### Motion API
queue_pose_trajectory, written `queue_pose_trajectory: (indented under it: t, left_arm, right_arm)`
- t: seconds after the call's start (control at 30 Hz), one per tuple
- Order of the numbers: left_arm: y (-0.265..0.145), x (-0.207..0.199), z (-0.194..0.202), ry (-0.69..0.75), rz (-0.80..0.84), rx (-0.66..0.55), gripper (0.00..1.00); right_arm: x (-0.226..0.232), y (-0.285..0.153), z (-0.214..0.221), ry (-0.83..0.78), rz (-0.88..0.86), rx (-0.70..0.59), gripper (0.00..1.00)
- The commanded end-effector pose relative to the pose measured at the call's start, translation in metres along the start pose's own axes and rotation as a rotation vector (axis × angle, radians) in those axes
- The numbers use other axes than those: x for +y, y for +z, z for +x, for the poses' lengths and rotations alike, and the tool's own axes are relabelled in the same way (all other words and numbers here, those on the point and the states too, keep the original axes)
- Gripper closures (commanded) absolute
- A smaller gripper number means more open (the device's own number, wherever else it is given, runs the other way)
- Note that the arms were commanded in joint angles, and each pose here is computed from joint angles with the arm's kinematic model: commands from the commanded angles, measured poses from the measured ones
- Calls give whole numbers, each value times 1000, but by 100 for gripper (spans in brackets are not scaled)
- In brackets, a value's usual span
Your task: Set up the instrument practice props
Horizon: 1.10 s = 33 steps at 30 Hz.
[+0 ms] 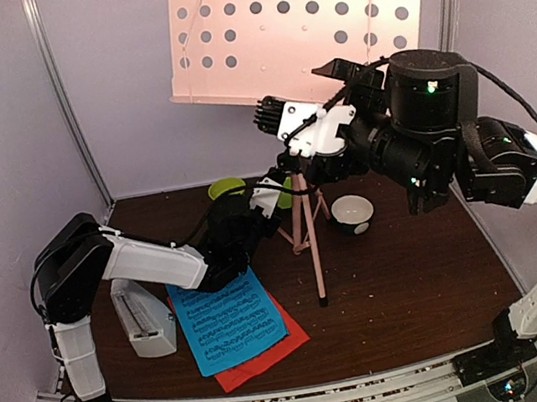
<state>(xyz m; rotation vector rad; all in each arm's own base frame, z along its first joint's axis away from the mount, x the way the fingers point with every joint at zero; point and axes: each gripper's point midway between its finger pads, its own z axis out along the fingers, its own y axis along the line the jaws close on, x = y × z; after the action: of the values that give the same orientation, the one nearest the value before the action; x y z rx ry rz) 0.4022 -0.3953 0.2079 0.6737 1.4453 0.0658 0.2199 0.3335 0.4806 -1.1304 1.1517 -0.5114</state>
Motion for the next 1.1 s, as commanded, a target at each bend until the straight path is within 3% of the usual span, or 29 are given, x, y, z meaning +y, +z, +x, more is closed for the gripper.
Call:
queue_pose_trajectory:
  t: [0.0, 0.2, 0.37, 0.53, 0.7, 0.87, 1.07]
  left_arm:
    - [-3, -10, 5, 79, 48, 39, 100]
    - [-7, -9, 4, 75, 62, 44, 100]
    - [-15, -8, 5, 74, 89, 53, 99]
    - [-19, -8, 1, 72, 115, 56, 84]
    - [-22, -8, 0, 61, 132, 58, 69]
    - [-26, -12, 3, 57, 169, 63, 64]
    - [-36, -7, 0, 28, 207, 65, 49]
  right_arm:
    - [-3, -22, -7, 174, -45, -56, 0]
    - [22, -40, -19, 376, -171, -92, 0]
    - [51, -47, -10, 649, -267, -77, 2]
    - [93, -51, 17, 817, -315, -8, 3]
    - [129, -54, 44, 885, -335, 64, 4]
    - [157, -46, 73, 929, -318, 147, 5]
    - [190, -32, 107, 1012, -299, 241, 7]
